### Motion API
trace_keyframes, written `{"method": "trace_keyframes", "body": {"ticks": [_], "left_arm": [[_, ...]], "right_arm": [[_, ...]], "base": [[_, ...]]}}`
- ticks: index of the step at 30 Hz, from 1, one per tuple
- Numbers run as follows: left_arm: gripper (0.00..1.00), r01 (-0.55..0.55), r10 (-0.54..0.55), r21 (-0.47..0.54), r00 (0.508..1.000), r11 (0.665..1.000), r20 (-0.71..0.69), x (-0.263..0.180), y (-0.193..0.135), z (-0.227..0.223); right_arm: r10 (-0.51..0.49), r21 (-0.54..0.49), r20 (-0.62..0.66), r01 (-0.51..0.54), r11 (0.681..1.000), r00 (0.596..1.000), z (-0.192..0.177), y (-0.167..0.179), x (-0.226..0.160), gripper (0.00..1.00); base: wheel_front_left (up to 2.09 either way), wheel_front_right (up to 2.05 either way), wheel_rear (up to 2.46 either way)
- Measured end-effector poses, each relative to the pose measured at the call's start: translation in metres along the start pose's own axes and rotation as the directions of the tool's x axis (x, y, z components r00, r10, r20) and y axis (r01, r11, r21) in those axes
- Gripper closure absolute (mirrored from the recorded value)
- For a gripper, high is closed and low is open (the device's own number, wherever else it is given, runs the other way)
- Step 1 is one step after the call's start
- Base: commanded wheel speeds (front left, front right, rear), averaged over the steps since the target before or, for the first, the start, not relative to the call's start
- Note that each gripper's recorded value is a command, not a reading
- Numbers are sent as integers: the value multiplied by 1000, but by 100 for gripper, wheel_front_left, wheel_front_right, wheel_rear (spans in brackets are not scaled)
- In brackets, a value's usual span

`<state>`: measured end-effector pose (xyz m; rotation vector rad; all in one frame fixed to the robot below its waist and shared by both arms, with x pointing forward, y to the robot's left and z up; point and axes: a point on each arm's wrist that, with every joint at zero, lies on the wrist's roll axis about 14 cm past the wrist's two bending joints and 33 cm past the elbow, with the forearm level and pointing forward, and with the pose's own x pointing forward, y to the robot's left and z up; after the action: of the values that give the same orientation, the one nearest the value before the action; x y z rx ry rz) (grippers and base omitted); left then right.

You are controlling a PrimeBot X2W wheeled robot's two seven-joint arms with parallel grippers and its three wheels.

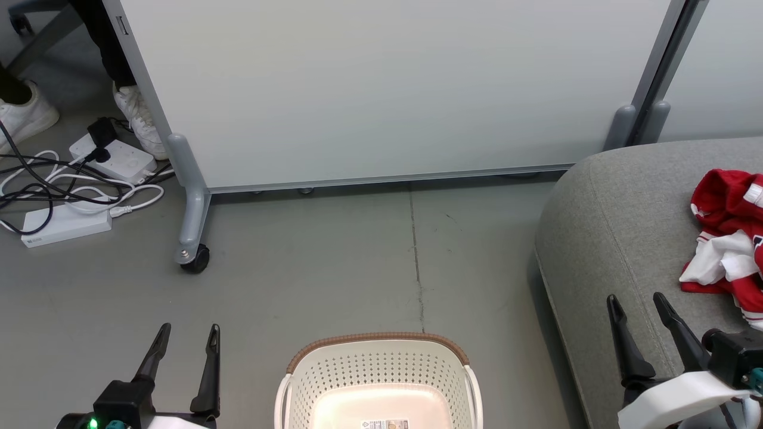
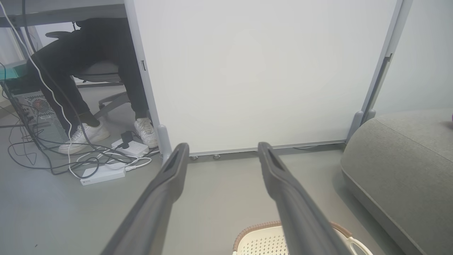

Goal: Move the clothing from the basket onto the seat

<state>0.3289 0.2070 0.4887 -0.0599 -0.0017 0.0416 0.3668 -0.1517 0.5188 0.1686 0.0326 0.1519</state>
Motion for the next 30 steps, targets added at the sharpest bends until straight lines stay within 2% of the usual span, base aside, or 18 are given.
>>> {"method": "trace_keyframes", "body": {"ticks": [5, 6, 11, 19, 26, 30], "left_arm": [[0, 3, -3, 4, 1000, 1000, -5, 0, -1, -2], [100, 4, -4, 4, 1000, 1000, -9, -1, -1, -3], [100, -9, 6, -38, 997, 999, -78, -9, -5, -23], [100, -70, 48, -182, 991, 981, -121, -3, 5, -27], [100, -104, 68, -286, 989, 953, -134, 4, 10, -26], [100, -129, 80, -364, 986, 922, -147, 9, 14, -25]], "right_arm": [[1, 0, -2, -1, 1000, 1000, 0, 0, 0, 0], [0, 1, -5, 0, 1000, 1000, -1, 0, 0, 100], [-9, 44, -65, 12, 999, 998, -21, 0, -5, 100], [-10, 192, -67, 22, 981, 998, -23, -1, 2, 100], [-7, 295, -61, 25, 955, 998, -22, -1, 8, 100], [-6, 371, -58, 27, 928, 998, -21, -1, 13, 100]], "base": [[0, 0, 0], [0, 0, 0], [0, 0, 0], [0, 0, 0], [0, 0, 0], [0, 0, 0]]}}
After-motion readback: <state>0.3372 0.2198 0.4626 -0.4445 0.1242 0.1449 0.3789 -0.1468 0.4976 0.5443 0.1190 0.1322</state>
